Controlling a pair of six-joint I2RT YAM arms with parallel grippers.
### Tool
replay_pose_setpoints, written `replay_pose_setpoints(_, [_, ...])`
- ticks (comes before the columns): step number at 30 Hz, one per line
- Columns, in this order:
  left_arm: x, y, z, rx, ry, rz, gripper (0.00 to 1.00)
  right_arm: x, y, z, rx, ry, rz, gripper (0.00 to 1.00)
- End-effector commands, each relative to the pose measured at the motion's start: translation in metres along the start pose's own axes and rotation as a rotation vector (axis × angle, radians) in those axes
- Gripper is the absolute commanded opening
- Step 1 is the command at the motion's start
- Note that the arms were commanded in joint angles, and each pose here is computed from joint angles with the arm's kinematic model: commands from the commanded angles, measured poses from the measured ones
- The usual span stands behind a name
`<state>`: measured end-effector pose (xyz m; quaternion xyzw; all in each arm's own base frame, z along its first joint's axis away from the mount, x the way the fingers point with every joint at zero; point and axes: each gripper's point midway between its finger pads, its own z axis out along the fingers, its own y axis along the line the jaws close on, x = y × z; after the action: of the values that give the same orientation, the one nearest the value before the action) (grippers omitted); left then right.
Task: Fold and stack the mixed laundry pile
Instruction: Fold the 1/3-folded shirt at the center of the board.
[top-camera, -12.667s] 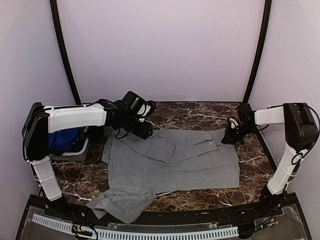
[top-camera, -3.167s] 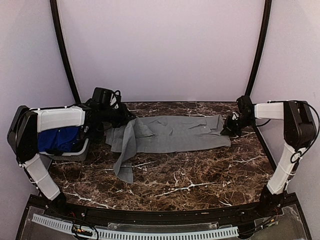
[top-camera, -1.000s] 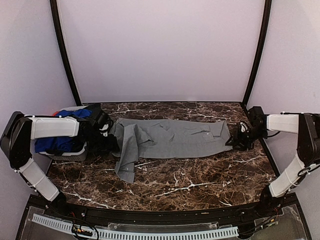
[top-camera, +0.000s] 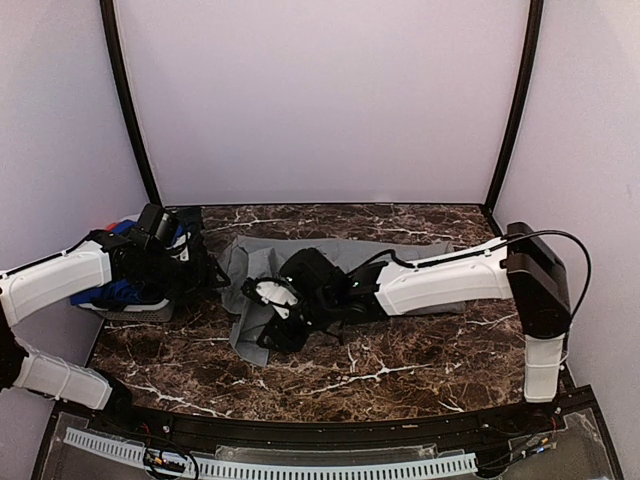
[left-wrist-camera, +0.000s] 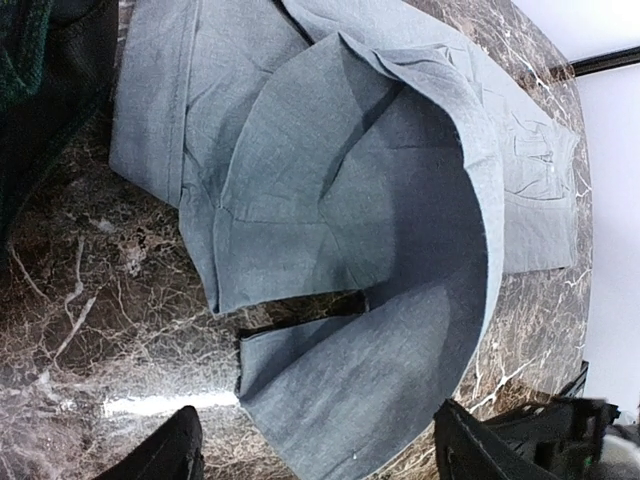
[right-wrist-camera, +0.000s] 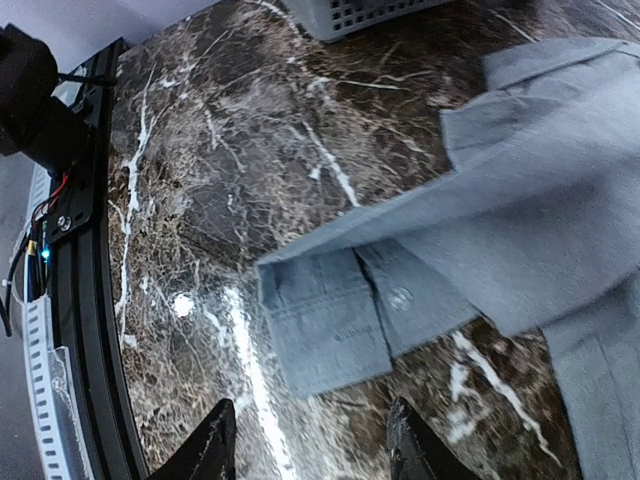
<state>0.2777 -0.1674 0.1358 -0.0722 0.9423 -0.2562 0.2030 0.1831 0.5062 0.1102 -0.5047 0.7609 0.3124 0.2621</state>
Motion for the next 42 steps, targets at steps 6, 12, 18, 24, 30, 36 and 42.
replay_pose_setpoints(6, [-0.013,-0.002,-0.015,0.013,-0.038,-0.028,0.79,-0.006,0.033,0.062,-0.035,0.0,-0.116,0.51])
replay_pose_setpoints(12, [-0.019,-0.001,-0.016,0.003,-0.057,-0.024,0.79,0.025,0.032,0.09,-0.005,0.08,-0.102,0.52])
replay_pose_setpoints(18, [-0.023,-0.002,-0.014,0.008,-0.061,-0.019,0.79,0.031,0.011,0.084,0.107,0.138,-0.066,0.13])
replay_pose_setpoints(24, [-0.026,-0.001,-0.011,0.007,-0.063,-0.013,0.79,-0.021,-0.013,0.011,0.225,0.048,-0.033,0.0])
replay_pose_setpoints(30, [-0.03,-0.001,-0.004,0.005,-0.06,0.001,0.78,-0.051,-0.058,-0.073,0.322,0.004,0.033,0.0])
replay_pose_setpoints(36, [-0.039,-0.005,0.004,0.001,-0.059,0.04,0.78,-0.029,-0.133,-0.129,0.485,0.093,0.087,0.0])
replay_pose_setpoints(42, [-0.041,-0.012,0.025,0.05,-0.014,0.064,0.76,-0.019,-0.198,-0.172,0.569,0.124,0.217,0.0])
